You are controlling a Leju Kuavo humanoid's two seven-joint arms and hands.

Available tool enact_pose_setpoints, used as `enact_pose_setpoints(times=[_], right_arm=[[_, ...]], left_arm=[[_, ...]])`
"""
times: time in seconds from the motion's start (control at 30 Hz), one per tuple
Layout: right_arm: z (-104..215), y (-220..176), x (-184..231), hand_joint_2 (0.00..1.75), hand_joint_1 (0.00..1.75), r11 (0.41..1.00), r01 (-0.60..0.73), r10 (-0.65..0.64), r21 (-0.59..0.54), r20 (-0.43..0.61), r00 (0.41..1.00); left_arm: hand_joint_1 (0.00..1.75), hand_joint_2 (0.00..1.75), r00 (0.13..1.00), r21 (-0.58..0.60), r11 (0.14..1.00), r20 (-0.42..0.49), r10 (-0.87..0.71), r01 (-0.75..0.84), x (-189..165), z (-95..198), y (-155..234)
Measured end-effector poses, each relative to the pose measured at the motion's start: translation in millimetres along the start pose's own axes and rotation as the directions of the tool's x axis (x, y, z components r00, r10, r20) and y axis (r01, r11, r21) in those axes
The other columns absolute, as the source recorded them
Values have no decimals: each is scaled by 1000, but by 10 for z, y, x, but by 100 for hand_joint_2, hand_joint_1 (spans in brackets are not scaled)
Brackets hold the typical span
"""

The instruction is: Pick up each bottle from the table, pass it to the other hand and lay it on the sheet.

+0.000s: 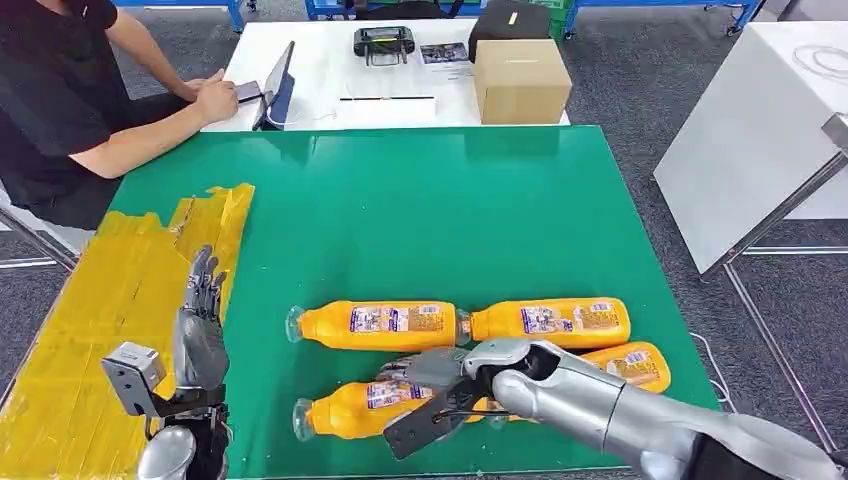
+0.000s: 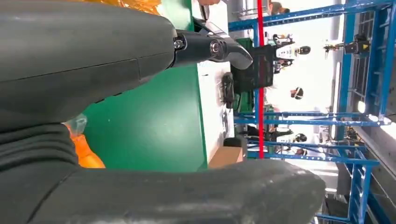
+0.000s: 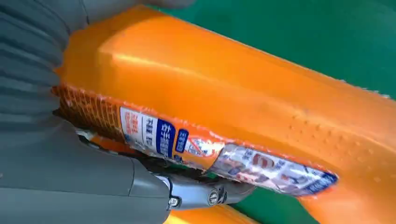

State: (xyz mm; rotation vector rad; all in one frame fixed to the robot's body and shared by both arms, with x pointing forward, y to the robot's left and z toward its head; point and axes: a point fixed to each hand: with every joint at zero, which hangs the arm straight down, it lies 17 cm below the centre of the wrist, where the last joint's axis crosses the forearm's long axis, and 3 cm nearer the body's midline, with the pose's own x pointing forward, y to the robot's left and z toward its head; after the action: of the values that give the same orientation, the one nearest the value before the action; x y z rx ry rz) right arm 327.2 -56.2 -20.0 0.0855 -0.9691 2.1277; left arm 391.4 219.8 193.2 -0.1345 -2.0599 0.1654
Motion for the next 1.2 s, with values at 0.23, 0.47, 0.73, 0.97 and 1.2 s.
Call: enact_pose_setpoints(times=[0.23,0.47,0.73,0.97,1.2], right_arm=[[142,-11,-72,175,175,996,-61,62,70,-22,998],[182,-12,-93,175,175,992,-89,92,87,-29,995],[192,2,-98,175,175,991,-99,102,94,-29,994],[199,-10,-89,175,175,993,-83,86,89,-30,996],[-194,-434,205,175,175,957,131,-117,-257,70,991]], left_arm=[[0,0,1000,14,1000,-1,22,-22,-11,-23,17],[0,0,1000,21,999,1,29,-29,-9,-38,25],[0,0,1000,21,999,1,29,-29,-9,-39,26],[0,0,999,56,998,3,41,-41,-5,-55,92],[0,0,998,199,978,1,67,-66,-10,-120,374]])
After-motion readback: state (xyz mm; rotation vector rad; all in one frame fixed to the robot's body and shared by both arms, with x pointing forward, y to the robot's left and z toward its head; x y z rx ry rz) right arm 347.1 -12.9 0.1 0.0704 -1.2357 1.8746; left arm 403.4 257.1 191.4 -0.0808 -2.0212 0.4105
